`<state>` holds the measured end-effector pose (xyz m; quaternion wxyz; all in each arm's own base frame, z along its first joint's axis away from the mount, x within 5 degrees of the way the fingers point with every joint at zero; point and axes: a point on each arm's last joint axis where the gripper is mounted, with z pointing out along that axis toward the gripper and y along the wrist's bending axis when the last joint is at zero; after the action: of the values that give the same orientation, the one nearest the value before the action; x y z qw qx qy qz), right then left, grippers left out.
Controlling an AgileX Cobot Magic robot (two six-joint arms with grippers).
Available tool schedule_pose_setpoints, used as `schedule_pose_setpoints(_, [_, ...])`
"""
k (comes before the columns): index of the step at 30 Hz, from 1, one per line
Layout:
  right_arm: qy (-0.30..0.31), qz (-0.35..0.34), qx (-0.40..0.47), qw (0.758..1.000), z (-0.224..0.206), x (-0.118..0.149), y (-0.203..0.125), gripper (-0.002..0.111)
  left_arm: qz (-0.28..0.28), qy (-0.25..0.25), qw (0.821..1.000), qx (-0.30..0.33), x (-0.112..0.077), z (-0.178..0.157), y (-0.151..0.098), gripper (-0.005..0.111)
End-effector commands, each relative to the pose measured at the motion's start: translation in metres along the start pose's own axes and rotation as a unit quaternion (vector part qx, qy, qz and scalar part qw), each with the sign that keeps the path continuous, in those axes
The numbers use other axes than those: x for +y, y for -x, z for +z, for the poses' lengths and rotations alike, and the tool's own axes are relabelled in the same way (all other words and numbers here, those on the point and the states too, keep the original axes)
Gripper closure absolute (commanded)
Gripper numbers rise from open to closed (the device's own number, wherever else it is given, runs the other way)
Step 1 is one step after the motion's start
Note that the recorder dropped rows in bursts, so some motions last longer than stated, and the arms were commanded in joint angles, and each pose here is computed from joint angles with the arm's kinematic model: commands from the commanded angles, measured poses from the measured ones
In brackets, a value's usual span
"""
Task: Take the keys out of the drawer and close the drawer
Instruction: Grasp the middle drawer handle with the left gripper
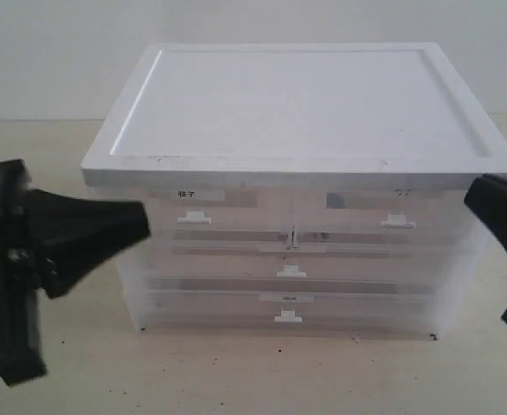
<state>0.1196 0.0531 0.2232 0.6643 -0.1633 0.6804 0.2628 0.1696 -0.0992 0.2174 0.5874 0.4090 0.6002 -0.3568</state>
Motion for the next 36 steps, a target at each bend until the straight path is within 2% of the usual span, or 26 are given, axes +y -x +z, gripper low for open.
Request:
schedule_pose_setpoints(1, [0.049, -0.006, 0.026, 0.998, 0.010, 0.001, -0.009, 0.109, 0.086, -0.111, 0.990, -0.006, -0.020, 0.043, -0.015, 0.100])
schedule_pose_setpoints(4, [0.048, 0.003, 0.043, 0.998, 0.013, -0.002, -0.015, 0.109, 0.120, -0.103, 0.987, 0.030, -0.025, 0.065, -0.027, 0.090])
schedule_pose_setpoints(7, [0.047, 0.005, 0.046, 0.998, 0.014, -0.003, -0.016, 0.109, 0.156, -0.084, 0.982, 0.068, -0.026, 0.083, -0.036, 0.073])
schedule_pose_setpoints(9, [0.048, 0.004, 0.046, 0.998, 0.014, -0.003, -0.016, 0.109, 0.189, -0.097, 0.973, 0.093, -0.030, 0.096, -0.042, 0.066])
schedule_pose_setpoints(12, [0.048, 0.002, 0.045, 0.998, 0.014, -0.003, -0.016, 0.109, 0.218, -0.114, 0.961, 0.127, -0.040, 0.113, -0.052, 0.066])
schedule_pose_setpoints(15, [0.047, -0.003, 0.045, 0.998, 0.014, -0.003, -0.016, 0.109, 0.256, -0.088, 0.952, 0.143, -0.042, 0.126, -0.060, 0.066])
schedule_pose_setpoints(18, [0.047, -0.003, 0.045, 0.998, 0.014, -0.003, -0.016, 0.109, 0.327, -0.072, 0.933, 0.134, -0.046, 0.131, -0.062, 0.066])
schedule_pose_setpoints(22, [0.047, -0.003, 0.045, 0.998, 0.014, -0.003, -0.016, 0.109, 0.369, -0.029, 0.919, 0.138, -0.050, 0.136, -0.060, 0.066])
schedule_pose_setpoints(25, [0.047, -0.003, 0.045, 0.998, 0.014, -0.003, -0.016, 0.109, 0.403, -0.029, 0.901, 0.158, -0.052, 0.137, -0.065, 0.066])
schedule_pose_setpoints(31, [0.046, -0.002, 0.043, 0.998, 0.014, -0.003, -0.016, 0.109, 0.421, -0.031, 0.892, 0.164, -0.052, 0.140, -0.079, 0.066])
schedule_pose_setpoints(36, [0.046, -0.002, 0.043, 0.998, 0.014, -0.003, -0.016, 0.109, 0.432, -0.022, 0.890, 0.141, -0.052, 0.142, -0.075, 0.066])
